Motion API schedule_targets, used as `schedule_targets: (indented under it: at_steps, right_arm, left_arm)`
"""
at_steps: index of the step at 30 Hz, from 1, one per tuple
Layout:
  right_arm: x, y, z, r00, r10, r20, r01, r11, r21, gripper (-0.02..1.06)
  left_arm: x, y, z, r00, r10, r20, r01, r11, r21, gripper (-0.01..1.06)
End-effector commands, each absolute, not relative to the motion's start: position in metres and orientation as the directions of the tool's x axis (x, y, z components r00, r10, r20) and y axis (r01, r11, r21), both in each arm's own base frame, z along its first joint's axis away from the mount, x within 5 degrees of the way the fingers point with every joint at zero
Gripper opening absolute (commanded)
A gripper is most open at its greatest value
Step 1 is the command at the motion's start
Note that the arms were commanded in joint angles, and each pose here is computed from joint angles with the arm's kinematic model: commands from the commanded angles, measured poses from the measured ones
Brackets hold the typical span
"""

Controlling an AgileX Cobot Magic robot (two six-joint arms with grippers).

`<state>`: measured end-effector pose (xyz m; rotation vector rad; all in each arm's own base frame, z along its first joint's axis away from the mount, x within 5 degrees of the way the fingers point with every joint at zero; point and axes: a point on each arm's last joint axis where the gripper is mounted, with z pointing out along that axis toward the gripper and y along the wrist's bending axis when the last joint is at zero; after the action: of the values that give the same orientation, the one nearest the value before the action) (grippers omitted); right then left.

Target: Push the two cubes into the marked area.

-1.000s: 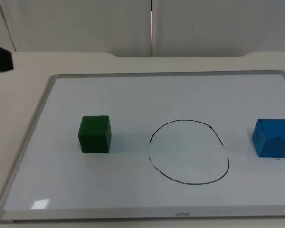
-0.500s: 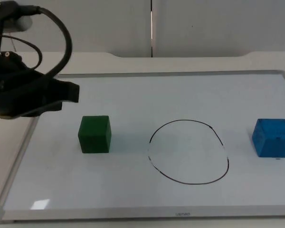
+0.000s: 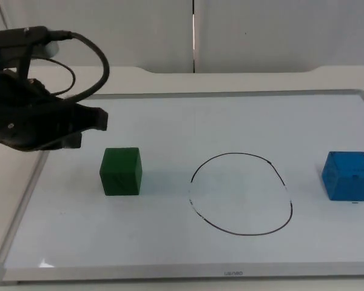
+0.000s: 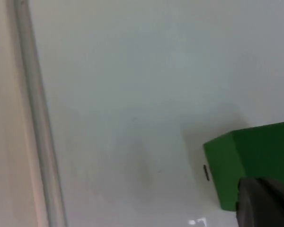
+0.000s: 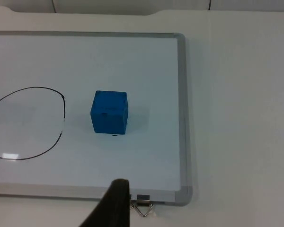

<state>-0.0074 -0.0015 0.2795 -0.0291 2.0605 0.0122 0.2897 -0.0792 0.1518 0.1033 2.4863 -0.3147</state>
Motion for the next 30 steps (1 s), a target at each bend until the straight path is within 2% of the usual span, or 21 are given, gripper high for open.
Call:
schedule_targets:
  at_steps: [1,3,14,30]
  right_arm:
    - [-0.008,-0.001,0.28,-0.457,-0.011,-0.889,-0.019,1.0,-0.003,1.05]
    - [-0.008,-0.001,0.28,-0.457,-0.011,-0.889,-0.019,1.0,-0.003,1.05]
    - [-0.008,-0.001,0.28,-0.457,-0.011,-0.889,-0.019,1.0,-0.003,1.05]
    - [-0.008,-0.001,0.28,-0.457,-0.01,-0.889,-0.021,1.0,-0.001,1.05]
  left_arm:
    - [0.295,-0.073,0.149,-0.815,-0.025,-0.579,0.132,0.965,-0.228,0.0]
    - [0.298,-0.065,0.141,-0.832,-0.037,-0.553,0.118,0.963,-0.241,0.0]
    - [0.313,-0.073,0.109,-0.88,-0.012,-0.474,0.134,0.953,-0.273,0.0]
    - [0.326,-0.08,0.086,-0.907,-0.033,-0.419,0.114,0.94,-0.322,0.0]
